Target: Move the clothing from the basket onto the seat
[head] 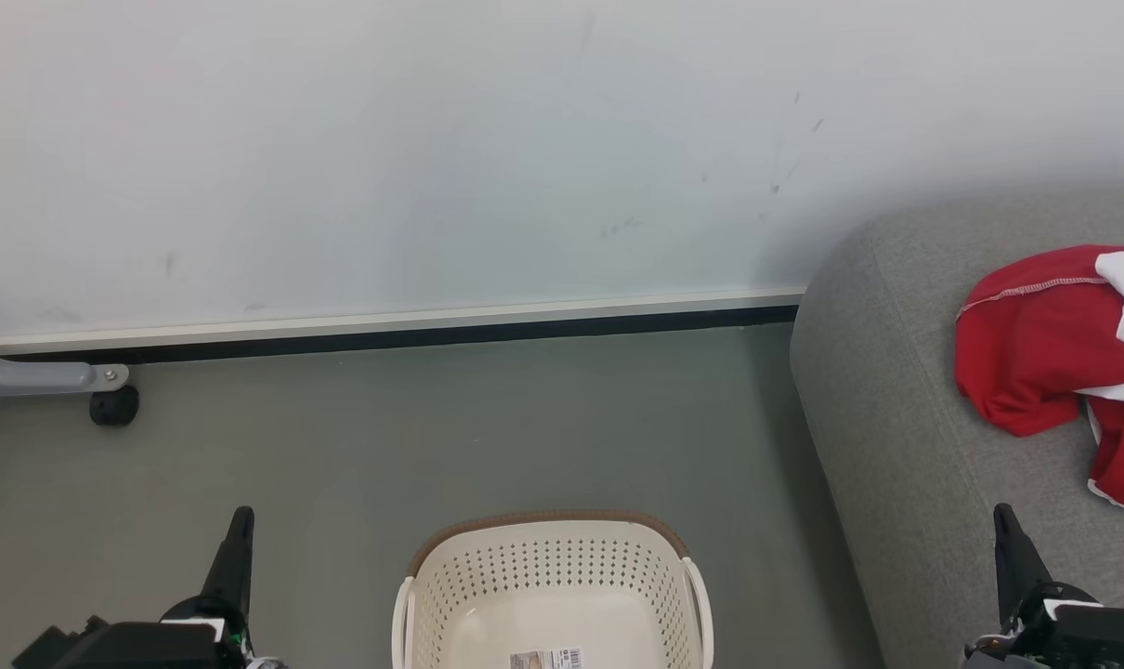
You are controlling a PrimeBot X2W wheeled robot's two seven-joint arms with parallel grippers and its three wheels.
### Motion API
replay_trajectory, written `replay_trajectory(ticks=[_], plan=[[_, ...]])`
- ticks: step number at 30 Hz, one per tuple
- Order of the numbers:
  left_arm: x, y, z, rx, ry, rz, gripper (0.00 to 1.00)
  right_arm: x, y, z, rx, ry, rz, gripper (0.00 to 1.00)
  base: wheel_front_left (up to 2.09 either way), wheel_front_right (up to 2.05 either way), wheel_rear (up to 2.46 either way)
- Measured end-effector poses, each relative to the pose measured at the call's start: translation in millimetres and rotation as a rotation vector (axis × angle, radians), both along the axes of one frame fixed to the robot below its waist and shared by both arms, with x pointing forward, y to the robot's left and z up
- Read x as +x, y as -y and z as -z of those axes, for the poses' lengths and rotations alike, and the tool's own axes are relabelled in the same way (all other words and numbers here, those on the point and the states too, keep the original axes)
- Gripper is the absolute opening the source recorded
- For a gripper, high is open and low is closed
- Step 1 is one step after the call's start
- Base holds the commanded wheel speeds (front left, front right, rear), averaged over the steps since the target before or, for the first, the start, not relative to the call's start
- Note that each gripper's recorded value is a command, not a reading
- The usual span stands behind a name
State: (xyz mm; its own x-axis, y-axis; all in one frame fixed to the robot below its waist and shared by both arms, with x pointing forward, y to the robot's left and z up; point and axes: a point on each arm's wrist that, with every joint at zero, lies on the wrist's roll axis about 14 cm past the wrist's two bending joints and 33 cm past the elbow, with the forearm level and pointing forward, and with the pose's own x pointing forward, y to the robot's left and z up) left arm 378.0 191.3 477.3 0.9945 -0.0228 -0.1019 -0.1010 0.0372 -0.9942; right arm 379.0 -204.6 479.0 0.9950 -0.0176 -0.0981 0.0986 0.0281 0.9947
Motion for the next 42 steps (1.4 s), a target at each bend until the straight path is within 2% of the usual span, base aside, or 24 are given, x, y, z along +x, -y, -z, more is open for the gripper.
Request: replay_trajectory(ticks=[6,42], plan=[[0.3,-0.3,-0.9,-0.038,0.009,-0.006,0.00,1.7,0.9,-2.5,0.031,0.011,0.006,0.00,0.00,0.00,0.00],[0.4,-0.2,-1.0,-0.039,0.009,-0.006,0.00,1.8,0.7,-2.8,0.031,0.014,0.006,0.00,0.00,0.00,0.00]])
